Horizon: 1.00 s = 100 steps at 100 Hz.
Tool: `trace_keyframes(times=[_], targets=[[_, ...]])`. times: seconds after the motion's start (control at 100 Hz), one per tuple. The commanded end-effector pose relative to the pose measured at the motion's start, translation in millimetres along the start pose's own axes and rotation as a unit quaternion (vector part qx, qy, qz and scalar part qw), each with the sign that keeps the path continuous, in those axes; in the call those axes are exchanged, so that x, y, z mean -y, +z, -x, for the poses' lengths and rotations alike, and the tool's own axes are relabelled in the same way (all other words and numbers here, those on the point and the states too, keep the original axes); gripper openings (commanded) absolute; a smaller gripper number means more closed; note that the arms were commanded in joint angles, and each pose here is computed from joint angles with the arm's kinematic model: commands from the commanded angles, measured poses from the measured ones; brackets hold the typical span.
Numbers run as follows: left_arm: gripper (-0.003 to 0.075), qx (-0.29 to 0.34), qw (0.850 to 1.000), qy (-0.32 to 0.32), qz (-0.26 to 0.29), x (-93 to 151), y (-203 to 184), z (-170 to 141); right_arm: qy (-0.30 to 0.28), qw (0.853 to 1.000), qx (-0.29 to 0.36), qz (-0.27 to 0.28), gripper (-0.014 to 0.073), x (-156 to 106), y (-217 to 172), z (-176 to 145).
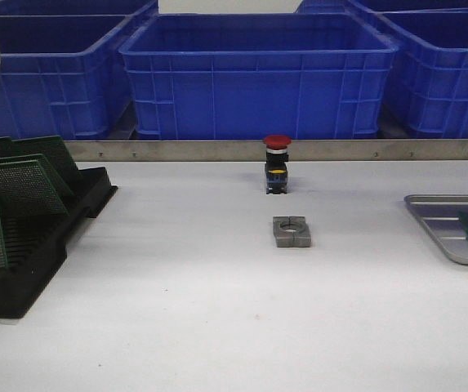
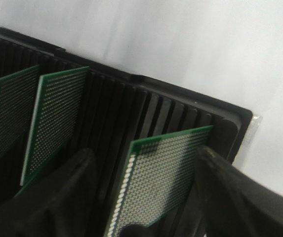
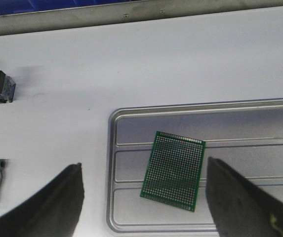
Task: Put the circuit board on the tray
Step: 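Move left gripper back to the rack and grasp another green board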
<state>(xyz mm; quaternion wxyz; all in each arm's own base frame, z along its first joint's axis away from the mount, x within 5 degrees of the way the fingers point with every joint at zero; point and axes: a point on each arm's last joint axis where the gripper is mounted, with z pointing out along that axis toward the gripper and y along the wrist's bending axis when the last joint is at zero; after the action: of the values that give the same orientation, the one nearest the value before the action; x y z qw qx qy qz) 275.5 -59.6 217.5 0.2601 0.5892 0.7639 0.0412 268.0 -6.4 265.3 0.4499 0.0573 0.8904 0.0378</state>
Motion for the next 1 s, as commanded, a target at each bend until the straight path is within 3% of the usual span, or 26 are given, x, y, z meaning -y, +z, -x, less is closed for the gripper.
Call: trace_keyframes(times=[0.0,0.24,0.36,0.64,0.99], targets=[[0.0363,0.019,0.999,-0.012,0.026,-8,-12,7,-0.005,0.998,0.062,-0.004,0.0538,1,-12,20],[0.0078,0.017,1.0,-0.012,0.013,-6,-12,7,-0.005,0.998,0.063,-0.004,0.0538,1,-12,20],[-0.0021,0.016,1.0,-0.012,0.011,-6,-12,7,-0.005,0.998,0.064,-0.004,0.0538,1,-12,20],[-0.002,0.023,1.0,0.0,-0.008,-16,-26,17,-0.005,0.998,0.064,-0.004,0.0538,1,-12,20],[-0.002,0.054,0.993,0.033,-0.096,-36,-83,51,-0.007,0.998,0.062,-0.001,0.0538,-2,-13,20]])
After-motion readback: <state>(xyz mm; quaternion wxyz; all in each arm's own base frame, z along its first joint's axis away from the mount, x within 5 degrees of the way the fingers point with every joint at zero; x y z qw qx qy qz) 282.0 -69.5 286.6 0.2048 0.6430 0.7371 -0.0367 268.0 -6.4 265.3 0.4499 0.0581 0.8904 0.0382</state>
